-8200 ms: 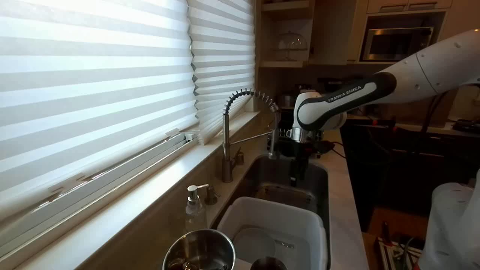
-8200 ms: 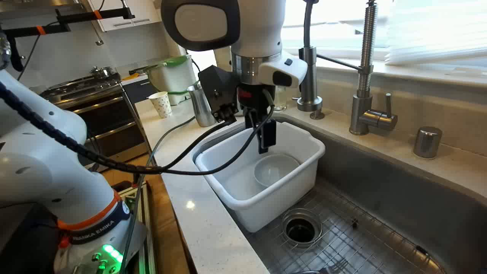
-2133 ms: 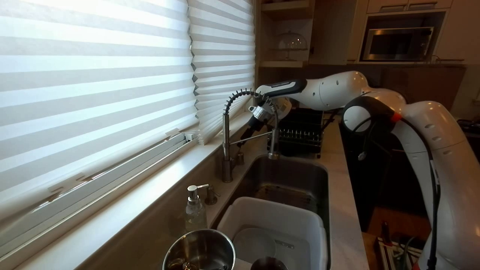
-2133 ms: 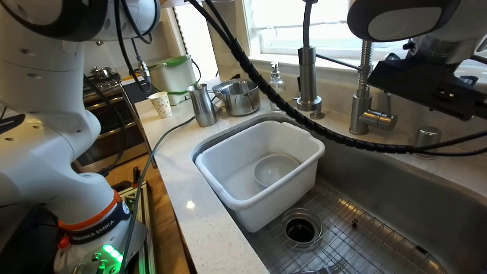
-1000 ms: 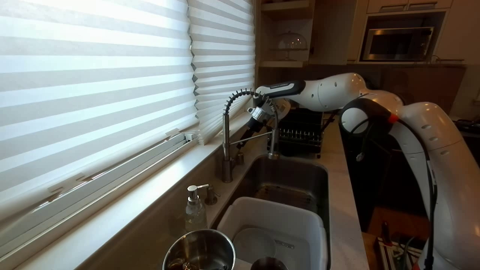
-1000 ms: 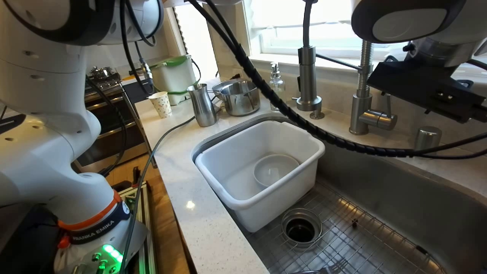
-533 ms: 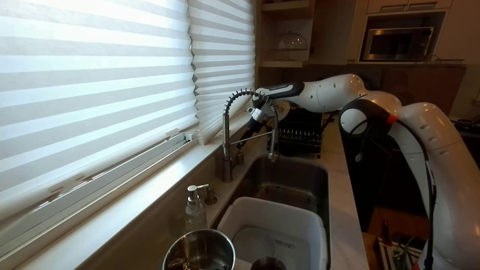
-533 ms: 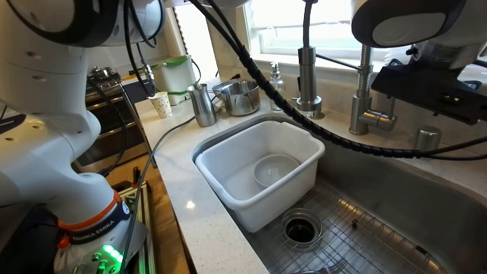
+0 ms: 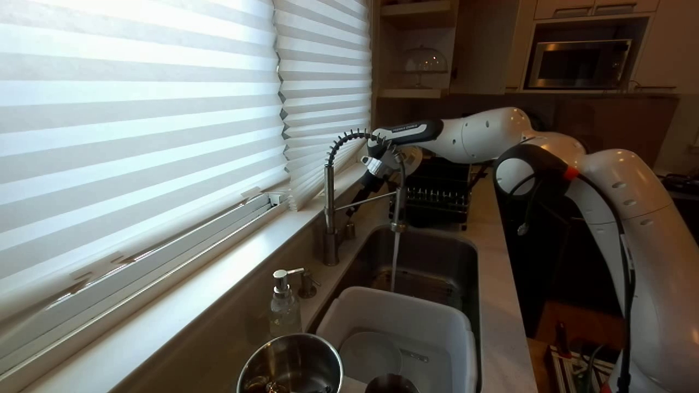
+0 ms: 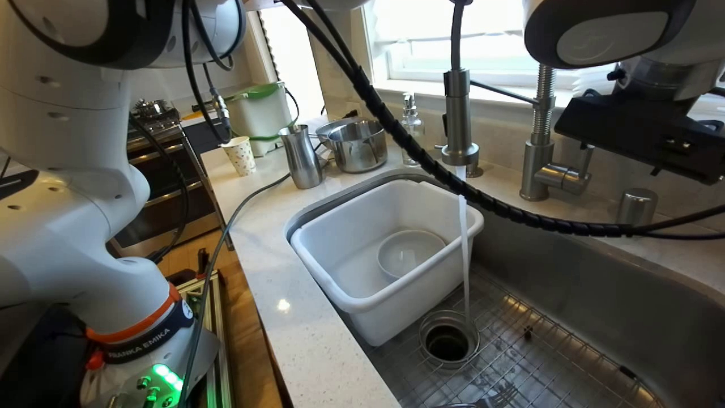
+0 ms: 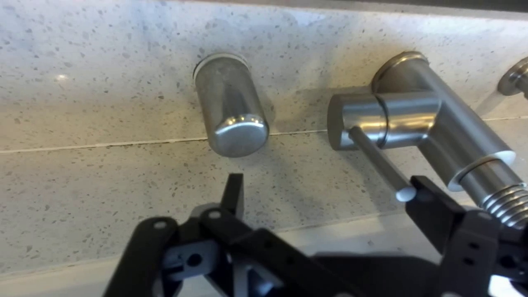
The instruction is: Open the tap
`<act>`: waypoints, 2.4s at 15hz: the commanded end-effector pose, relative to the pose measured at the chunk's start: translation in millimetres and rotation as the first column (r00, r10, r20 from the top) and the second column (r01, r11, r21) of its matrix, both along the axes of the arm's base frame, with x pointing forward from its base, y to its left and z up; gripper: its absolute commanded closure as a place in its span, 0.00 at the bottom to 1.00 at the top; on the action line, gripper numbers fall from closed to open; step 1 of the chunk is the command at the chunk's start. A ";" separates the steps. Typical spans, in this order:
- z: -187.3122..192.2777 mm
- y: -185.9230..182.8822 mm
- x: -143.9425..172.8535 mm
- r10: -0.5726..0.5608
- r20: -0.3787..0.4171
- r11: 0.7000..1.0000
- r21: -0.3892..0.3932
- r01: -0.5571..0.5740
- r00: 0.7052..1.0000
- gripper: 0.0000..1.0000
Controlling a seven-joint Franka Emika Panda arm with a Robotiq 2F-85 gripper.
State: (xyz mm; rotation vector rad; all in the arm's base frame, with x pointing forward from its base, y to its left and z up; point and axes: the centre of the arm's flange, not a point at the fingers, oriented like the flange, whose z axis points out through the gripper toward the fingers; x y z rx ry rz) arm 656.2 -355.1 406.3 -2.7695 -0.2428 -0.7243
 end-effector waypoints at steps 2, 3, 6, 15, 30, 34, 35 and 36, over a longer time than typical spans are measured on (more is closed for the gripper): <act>18.8 -11.5 -24.6 0.001 -0.094 0.999 -0.033 -0.004 0.996 0.00; 23.3 -13.4 -30.7 0.007 -0.110 0.999 -0.034 -0.011 0.994 0.00; 38.1 -24.6 -51.6 -0.008 -0.162 0.999 -0.046 0.000 0.987 0.00; 103.5 -12.1 -124.3 0.149 -0.298 0.987 0.107 -0.122 0.943 0.00; 163.5 -20.3 -223.3 0.197 -0.306 0.980 0.036 -0.195 0.931 0.00; 161.6 -21.3 -233.2 0.176 -0.305 0.984 0.054 -0.168 0.936 0.00; 160.6 -20.1 -233.8 0.173 -0.308 0.985 0.053 -0.165 0.936 0.00; 158.0 -18.1 -232.4 0.176 -0.312 0.984 0.048 -0.169 0.934 0.00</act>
